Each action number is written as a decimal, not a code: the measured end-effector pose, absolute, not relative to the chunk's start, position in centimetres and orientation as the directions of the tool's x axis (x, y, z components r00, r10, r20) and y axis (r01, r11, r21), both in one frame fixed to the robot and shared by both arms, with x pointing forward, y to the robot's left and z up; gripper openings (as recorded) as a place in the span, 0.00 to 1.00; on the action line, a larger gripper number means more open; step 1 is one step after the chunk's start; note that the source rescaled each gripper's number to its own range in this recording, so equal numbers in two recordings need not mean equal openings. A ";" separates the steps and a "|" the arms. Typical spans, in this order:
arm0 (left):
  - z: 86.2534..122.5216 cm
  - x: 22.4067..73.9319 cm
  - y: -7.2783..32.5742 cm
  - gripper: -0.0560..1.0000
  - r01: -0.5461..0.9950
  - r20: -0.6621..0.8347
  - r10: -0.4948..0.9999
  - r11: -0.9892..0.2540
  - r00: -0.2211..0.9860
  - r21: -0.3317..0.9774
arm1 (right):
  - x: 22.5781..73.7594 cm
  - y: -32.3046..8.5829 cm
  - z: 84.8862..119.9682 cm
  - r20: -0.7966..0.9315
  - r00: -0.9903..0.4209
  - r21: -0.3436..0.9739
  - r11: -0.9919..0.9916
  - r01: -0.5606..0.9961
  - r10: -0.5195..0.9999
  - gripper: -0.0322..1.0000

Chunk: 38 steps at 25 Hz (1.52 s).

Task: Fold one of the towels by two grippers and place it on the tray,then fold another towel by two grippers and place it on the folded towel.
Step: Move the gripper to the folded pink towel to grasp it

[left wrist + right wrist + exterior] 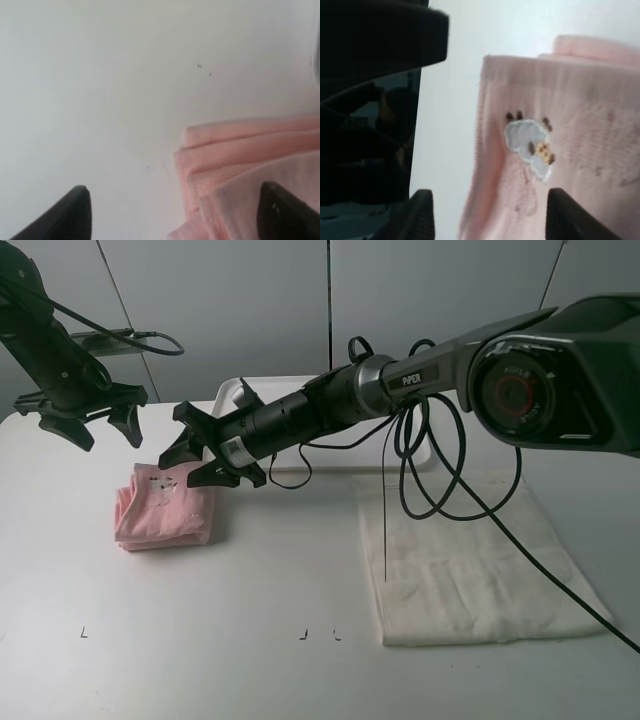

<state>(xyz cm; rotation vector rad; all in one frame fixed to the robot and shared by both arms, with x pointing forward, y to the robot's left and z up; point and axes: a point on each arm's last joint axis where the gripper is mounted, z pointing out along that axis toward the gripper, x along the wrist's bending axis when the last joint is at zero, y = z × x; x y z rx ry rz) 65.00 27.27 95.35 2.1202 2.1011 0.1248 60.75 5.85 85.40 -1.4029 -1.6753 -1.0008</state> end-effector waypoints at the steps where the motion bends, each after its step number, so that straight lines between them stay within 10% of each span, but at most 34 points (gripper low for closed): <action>1: 95.4 65.0 27.3 0.88 0.986 -0.049 0.999 -0.005 0.013 0.167 | 61.0 5.4 85.3 0.887 -0.138 0.103 0.102 0.989 0.441 0.61; 16: 95.4 65.0 27.2 0.88 0.985 -0.049 0.998 -0.028 0.037 0.168 | 61.1 4.4 83.2 0.796 -0.170 0.107 0.142 0.984 0.581 0.70; 22: 95.4 65.0 27.2 0.88 0.985 -0.049 0.998 -0.028 0.037 0.168 | 60.9 4.8 83.1 0.788 -0.178 0.121 0.135 0.983 0.590 0.48; 32: 95.4 65.0 27.2 0.88 0.985 -0.051 0.998 -0.027 0.036 0.168 | 60.3 5.9 82.9 0.768 -0.207 0.157 0.135 0.978 0.607 0.46; 38: 95.4 65.0 27.2 0.88 0.985 -0.051 0.998 -0.027 0.036 0.168 | 60.2 5.9 83.0 0.764 -0.263 0.196 0.177 0.964 0.590 0.06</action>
